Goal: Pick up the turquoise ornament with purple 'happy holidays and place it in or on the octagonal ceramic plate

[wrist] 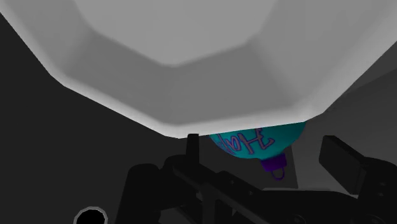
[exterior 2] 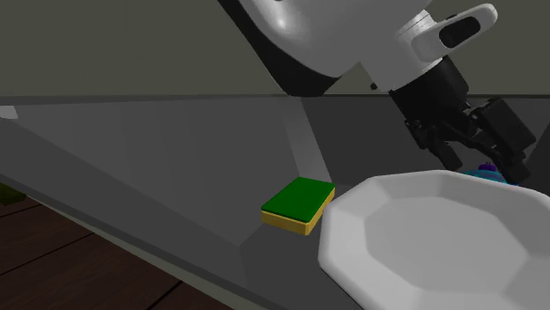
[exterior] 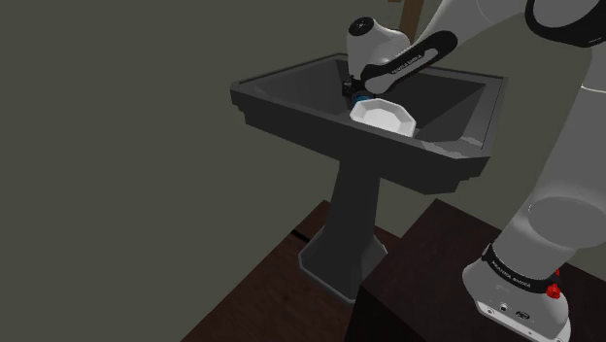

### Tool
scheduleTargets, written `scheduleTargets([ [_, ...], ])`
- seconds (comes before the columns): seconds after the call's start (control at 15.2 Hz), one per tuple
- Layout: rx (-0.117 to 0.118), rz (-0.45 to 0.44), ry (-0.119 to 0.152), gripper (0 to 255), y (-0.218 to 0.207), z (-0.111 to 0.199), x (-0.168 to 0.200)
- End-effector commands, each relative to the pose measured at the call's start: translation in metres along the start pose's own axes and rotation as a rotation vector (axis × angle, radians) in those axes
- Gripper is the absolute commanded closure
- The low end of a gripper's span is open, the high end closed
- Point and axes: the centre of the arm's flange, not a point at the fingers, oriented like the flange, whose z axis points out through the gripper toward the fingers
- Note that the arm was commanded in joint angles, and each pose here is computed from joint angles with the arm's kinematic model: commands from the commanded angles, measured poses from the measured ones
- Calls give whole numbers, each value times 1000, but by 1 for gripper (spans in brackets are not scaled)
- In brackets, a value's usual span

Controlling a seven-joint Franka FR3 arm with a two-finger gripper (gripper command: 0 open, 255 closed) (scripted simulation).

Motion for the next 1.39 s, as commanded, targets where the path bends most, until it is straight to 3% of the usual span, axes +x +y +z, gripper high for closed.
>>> scheduleTargets([
  [0.0, 0, 1, 1, 0, 1, 9, 0],
  [0.46, 0, 1, 1, 0, 1, 9, 0],
  [0.53, 0, 1, 1, 255, 1, 9, 0],
  [1.12, 0, 1, 1, 255, 1, 9, 0],
  [1.32, 0, 1, 1, 255, 4, -3, 9],
])
